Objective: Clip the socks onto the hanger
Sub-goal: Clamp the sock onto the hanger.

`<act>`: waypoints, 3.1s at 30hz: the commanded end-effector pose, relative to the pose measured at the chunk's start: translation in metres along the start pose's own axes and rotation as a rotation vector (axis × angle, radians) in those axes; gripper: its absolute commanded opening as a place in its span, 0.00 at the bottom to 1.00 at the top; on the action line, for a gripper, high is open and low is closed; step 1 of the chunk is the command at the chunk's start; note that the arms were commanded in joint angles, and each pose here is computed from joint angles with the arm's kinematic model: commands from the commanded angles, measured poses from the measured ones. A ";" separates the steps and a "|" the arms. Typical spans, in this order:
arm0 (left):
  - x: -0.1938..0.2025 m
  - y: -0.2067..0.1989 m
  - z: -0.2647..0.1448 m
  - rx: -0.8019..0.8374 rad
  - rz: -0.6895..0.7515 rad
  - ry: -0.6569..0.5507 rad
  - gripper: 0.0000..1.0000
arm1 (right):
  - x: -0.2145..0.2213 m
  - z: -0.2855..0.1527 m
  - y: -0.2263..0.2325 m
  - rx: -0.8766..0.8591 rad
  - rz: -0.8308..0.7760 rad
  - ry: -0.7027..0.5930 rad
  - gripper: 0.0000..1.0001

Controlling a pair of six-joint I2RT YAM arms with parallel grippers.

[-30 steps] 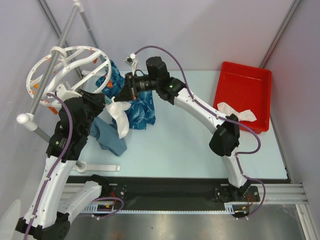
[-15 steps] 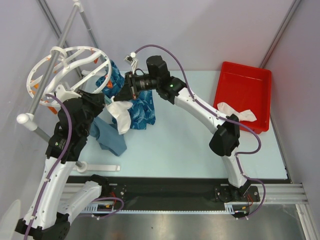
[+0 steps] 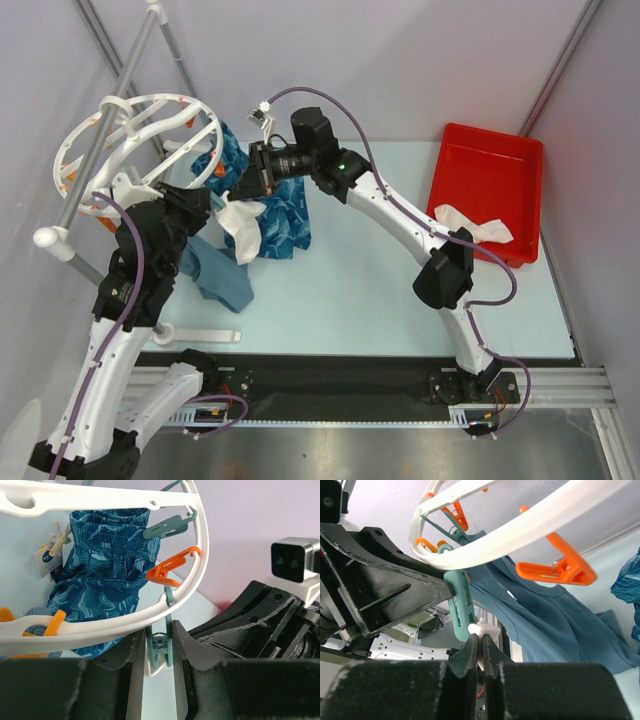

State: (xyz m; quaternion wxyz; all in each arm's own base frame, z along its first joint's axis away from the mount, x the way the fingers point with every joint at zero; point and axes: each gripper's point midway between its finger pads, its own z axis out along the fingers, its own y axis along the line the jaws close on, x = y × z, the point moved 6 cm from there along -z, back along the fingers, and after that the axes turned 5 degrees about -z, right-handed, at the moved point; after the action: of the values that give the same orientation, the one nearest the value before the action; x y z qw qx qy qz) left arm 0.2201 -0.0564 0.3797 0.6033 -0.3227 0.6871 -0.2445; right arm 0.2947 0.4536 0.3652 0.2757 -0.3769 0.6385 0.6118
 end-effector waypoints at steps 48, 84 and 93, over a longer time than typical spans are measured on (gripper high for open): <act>0.001 -0.008 -0.004 0.079 0.034 0.028 0.00 | -0.027 -0.021 0.038 -0.196 0.080 -0.045 0.00; -0.004 -0.014 -0.009 0.110 0.032 0.025 0.00 | 0.001 -0.002 0.042 -0.195 0.068 0.039 0.00; -0.004 -0.014 -0.012 0.113 0.029 0.022 0.00 | -0.007 -0.006 0.027 -0.168 0.079 -0.006 0.00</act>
State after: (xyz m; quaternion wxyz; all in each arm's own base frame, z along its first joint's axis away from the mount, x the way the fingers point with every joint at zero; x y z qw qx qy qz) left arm 0.2165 -0.0573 0.3838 0.6134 -0.2991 0.6874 -0.2485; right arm 0.2788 0.4567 0.3553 0.1853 -0.3644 0.6288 0.6615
